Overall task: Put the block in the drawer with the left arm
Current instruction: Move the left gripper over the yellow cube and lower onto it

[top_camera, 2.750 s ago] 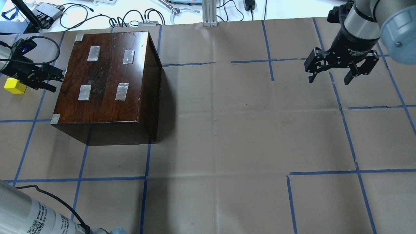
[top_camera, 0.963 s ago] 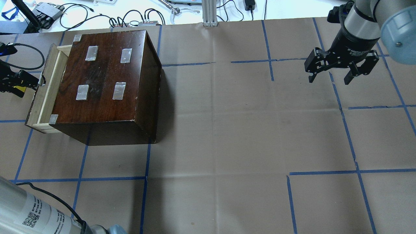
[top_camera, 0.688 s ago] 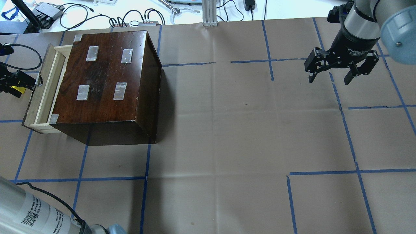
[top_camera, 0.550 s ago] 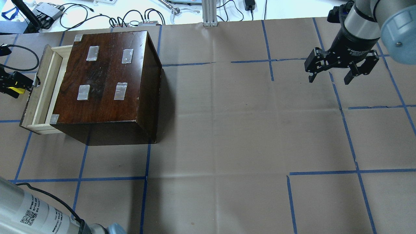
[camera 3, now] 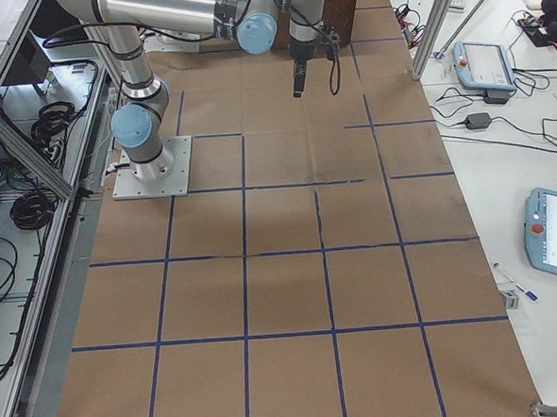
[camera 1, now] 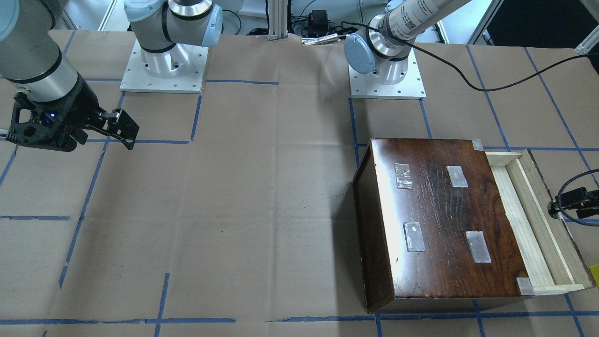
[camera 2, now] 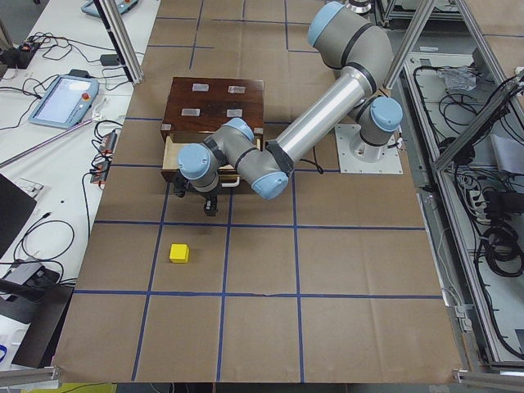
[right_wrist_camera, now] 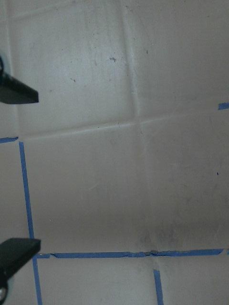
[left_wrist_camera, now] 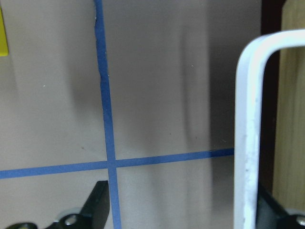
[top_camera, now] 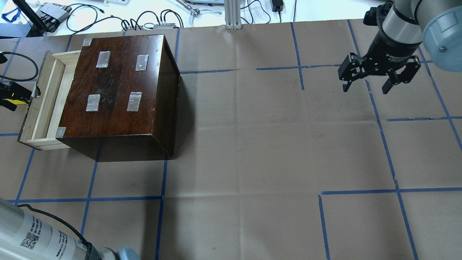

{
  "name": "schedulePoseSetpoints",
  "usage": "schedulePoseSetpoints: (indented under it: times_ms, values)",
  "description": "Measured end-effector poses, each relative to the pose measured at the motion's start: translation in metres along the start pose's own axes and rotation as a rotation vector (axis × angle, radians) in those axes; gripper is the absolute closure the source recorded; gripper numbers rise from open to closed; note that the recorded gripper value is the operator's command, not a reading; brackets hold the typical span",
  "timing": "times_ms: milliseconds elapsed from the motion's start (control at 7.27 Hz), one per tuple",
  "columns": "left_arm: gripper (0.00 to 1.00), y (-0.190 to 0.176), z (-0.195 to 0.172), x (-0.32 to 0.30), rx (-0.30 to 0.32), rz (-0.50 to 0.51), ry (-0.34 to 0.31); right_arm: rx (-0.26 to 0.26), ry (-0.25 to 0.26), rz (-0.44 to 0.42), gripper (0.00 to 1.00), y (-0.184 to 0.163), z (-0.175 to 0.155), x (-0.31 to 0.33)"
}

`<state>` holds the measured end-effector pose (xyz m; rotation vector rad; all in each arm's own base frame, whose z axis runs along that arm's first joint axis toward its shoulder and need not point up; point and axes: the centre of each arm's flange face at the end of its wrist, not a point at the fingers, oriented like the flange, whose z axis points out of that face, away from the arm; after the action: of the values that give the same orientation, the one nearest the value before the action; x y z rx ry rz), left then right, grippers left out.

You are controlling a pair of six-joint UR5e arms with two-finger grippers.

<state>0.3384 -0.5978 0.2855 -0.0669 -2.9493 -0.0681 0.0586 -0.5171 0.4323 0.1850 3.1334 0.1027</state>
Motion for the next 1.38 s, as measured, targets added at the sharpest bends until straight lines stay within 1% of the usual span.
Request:
schedulePoseSetpoints:
  times_ms: [412, 825, 1100, 1375]
  values:
    - [0.02, -0.001, 0.000, -0.011, 0.004, 0.006, -0.003, 0.000, 0.000, 0.000, 0.00, 0.000, 0.000, 0.000]
    - [0.02, 0.000, -0.007, -0.016, -0.004, 0.008, -0.029, 0.000, 0.000, 0.001, 0.00, 0.000, 0.000, 0.000]
    - [0.02, -0.004, -0.030, -0.022, 0.022, 0.013, -0.068, 0.000, 0.000, 0.001, 0.00, 0.000, 0.000, 0.000]
    - [0.02, -0.009, -0.047, -0.039, 0.029, 0.013, -0.125, 0.000, 0.000, 0.001, 0.00, 0.000, 0.000, 0.000]
